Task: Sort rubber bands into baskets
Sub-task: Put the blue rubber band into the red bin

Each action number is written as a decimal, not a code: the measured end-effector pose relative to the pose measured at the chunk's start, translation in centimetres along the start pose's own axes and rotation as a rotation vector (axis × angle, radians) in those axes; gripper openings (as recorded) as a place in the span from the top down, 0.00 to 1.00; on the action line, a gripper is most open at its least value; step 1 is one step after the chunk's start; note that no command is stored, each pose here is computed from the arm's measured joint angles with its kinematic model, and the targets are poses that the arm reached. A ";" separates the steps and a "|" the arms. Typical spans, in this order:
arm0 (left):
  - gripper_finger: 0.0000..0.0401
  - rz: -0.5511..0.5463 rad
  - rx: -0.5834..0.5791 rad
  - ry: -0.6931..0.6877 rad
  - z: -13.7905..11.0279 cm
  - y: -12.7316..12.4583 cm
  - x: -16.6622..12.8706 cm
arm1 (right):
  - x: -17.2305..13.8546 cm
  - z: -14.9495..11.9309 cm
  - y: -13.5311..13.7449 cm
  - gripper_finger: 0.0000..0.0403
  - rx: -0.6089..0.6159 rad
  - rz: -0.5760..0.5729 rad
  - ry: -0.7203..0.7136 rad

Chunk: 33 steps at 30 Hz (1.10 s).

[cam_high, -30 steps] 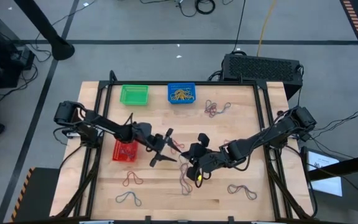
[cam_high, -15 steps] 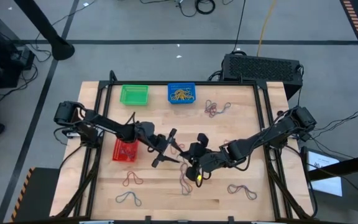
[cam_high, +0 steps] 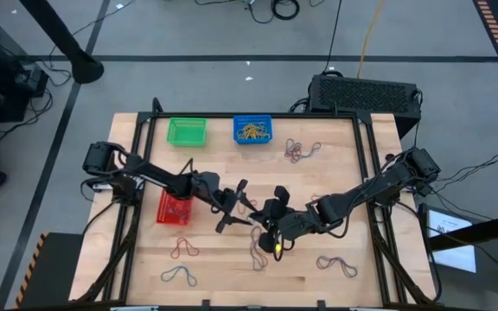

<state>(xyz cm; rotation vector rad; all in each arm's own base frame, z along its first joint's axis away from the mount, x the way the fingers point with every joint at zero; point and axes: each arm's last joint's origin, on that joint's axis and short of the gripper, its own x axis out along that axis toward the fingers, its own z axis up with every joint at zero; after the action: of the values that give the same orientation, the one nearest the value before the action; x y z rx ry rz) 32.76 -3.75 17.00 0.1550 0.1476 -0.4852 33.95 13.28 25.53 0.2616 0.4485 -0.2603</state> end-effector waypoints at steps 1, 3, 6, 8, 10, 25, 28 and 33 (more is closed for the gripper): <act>0.48 0.001 0.003 -0.006 -0.1 0.0 0.1 | 0.0 0.0 0.0 1.00 0.000 0.000 0.000; 0.48 0.002 0.003 -0.012 -0.3 0.0 0.3 | 0.0 0.0 0.0 1.00 0.000 0.000 0.000; 0.48 0.006 0.006 -0.032 -0.4 0.1 0.4 | 0.0 0.0 0.0 1.00 0.001 0.000 0.000; 0.48 0.003 0.006 -0.035 -0.4 0.1 0.4 | 0.0 0.0 0.0 1.00 0.000 0.000 0.000; 0.48 -0.022 0.007 -0.042 -0.4 0.0 0.4 | 0.0 0.0 0.0 1.00 0.001 0.000 0.000; 0.50 -0.149 0.002 -0.085 0.9 0.0 1.1 | 0.0 0.0 0.0 1.00 -0.002 -0.001 0.002; 0.58 -0.151 -0.003 -0.074 0.8 0.0 1.1 | 0.0 0.0 0.0 1.00 -0.008 -0.002 0.004; 0.79 -0.154 -0.012 -0.057 0.7 0.0 1.1 | 0.0 -0.1 0.0 1.00 -0.011 -0.003 0.008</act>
<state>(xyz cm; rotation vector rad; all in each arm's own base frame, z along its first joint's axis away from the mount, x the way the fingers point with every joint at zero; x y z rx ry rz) 33.81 -4.41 17.46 0.1187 0.1069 -0.6414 33.90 13.27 25.45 0.2511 0.4578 -0.2599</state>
